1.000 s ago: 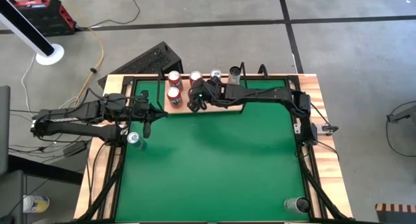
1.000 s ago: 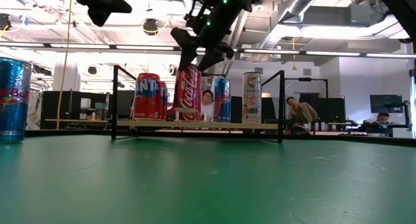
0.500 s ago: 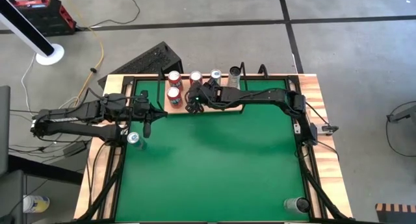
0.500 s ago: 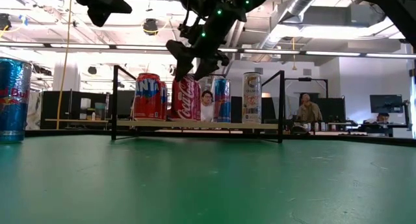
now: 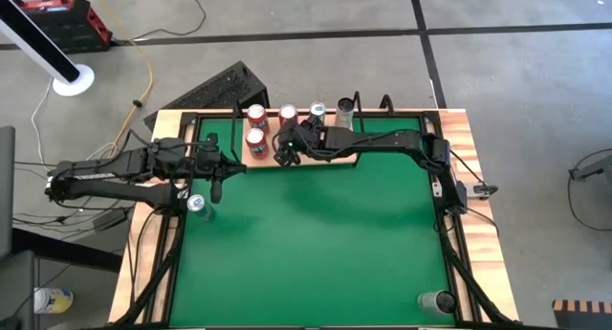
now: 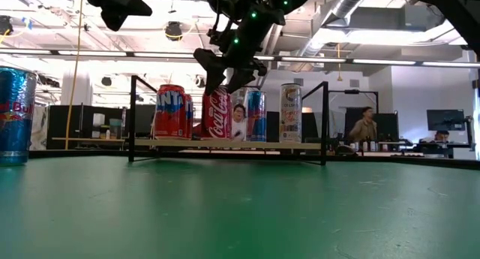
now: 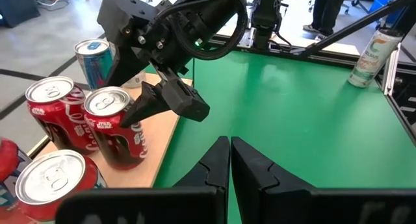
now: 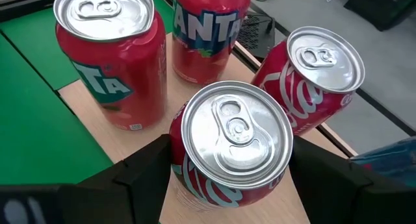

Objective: Place canned beverage on shelf
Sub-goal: Put the red soda can, aligned with the other red soda can on the shelf

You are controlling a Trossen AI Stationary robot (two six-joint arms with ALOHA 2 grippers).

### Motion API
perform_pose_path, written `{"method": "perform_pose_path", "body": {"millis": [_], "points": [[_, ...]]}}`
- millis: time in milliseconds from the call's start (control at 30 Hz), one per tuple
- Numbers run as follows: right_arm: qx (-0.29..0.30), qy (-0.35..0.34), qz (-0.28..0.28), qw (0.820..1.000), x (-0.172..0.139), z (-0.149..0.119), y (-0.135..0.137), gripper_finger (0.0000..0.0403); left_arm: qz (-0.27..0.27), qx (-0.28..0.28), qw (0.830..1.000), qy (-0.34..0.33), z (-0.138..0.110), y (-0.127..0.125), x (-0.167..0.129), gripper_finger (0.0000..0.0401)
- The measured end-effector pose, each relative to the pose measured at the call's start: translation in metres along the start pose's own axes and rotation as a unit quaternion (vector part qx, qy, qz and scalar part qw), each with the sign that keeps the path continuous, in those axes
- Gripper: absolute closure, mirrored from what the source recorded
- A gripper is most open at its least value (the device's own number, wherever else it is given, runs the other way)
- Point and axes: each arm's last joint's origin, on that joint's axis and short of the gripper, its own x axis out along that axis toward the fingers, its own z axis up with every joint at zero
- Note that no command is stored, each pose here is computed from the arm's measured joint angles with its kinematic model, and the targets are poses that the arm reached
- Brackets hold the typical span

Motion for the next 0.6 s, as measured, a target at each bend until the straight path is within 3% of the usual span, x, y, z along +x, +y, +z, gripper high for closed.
{"method": "perform_pose_path", "body": {"millis": [600], "points": [[-0.005, 0.003, 0.010, 1.000, 0.0004, -0.0004, 0.0005, 0.0100, -0.002, 0.005, 1.000, 0.000, 0.0000, -0.0001, 0.0000, 0.0401]]}}
